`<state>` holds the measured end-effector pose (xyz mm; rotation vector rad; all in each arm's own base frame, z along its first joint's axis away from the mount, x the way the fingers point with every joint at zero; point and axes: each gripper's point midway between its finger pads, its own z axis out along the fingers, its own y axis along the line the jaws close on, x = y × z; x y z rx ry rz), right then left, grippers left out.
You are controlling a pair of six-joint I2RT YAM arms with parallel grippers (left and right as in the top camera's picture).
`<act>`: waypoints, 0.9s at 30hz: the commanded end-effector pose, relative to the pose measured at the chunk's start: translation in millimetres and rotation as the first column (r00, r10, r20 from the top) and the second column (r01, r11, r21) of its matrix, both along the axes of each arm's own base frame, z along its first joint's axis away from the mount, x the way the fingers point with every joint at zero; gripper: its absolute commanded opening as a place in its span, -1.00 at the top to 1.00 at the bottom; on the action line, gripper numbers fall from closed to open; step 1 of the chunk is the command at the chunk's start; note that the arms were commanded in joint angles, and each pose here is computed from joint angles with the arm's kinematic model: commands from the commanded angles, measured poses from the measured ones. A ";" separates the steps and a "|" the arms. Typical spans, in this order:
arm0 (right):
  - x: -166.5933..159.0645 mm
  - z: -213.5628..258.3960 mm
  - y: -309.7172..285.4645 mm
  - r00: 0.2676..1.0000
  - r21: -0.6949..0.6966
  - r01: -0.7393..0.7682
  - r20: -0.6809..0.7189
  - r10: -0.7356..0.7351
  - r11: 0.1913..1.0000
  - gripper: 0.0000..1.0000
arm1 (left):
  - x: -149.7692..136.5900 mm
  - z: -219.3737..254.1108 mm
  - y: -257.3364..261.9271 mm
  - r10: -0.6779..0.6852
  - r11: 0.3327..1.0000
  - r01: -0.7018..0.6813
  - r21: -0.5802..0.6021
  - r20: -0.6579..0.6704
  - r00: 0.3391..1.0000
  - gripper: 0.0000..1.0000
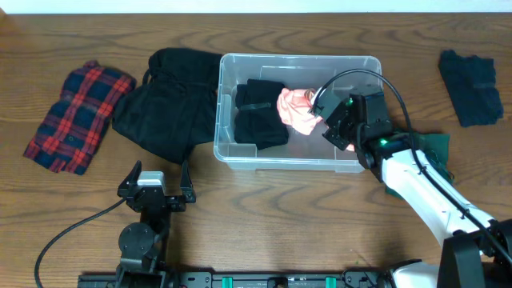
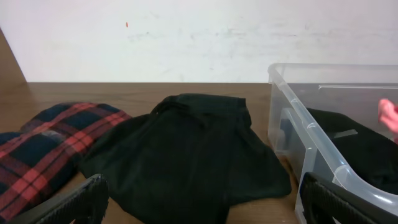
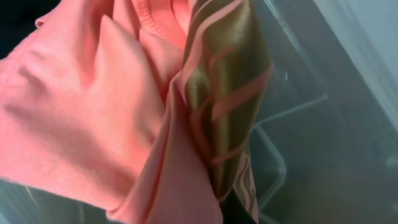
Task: Pack container
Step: 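Carry the pink shirt into the bin beside the black bundle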
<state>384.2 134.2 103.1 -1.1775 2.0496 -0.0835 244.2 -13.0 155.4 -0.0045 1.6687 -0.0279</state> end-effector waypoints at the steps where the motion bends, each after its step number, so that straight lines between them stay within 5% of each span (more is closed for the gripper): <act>1: 0.8 4.0 15.8 0.974 -0.102 -0.212 0.062 0.219 0.972 0.98 | -0.7 -17.1 4.8 0.027 0.999 -0.026 0.025 -0.049 0.998 -0.96; 8: 3.7 11.1 24.4 0.913 -0.210 -0.353 0.134 0.385 0.912 0.99 | -0.7 -17.0 4.8 0.027 0.999 -0.026 0.025 -0.049 0.998 -0.96; 27: 35.1 -9.6 19.8 0.908 -0.242 -0.327 0.187 0.375 0.914 0.98 | -0.7 -17.0 4.8 0.027 0.999 -0.026 0.025 -0.049 0.998 -0.96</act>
